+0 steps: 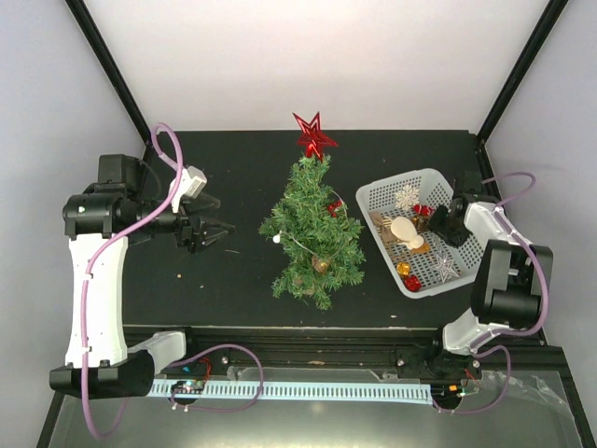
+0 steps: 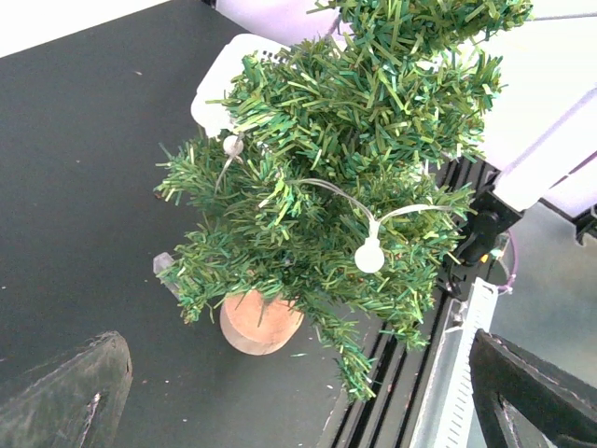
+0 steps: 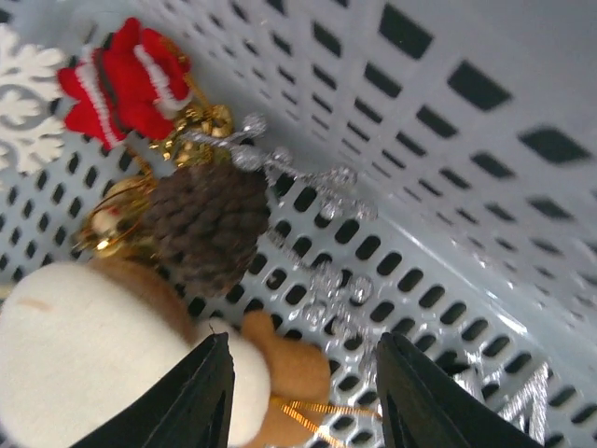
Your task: Decorate the small christmas tree
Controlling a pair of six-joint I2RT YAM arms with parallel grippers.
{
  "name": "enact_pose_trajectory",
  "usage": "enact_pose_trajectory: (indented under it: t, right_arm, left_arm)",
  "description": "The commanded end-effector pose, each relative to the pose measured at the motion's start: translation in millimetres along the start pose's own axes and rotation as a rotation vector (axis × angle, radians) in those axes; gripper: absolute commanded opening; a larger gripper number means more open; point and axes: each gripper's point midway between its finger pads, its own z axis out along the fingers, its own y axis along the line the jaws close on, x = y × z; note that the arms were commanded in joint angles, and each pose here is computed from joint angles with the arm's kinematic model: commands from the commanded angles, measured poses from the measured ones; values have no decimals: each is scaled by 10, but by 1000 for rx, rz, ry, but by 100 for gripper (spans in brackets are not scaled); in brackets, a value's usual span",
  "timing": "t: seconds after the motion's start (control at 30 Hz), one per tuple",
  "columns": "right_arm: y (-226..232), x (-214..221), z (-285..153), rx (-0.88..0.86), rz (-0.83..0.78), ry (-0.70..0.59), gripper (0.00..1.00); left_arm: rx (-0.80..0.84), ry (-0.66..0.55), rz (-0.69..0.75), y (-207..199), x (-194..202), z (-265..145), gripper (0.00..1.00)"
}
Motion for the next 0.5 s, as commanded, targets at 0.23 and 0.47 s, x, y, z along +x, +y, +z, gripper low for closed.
enact_pose_trajectory:
  t: [0.23,0.47]
  right_arm:
    - [-22,-9,373,-27,-9,48,44]
    - [-79,124,492,-7,-4,109,38]
  left_arm:
    - [87,-26,11,-78,-35,34,99]
    - [103,-36,6,-80,-52,43,99]
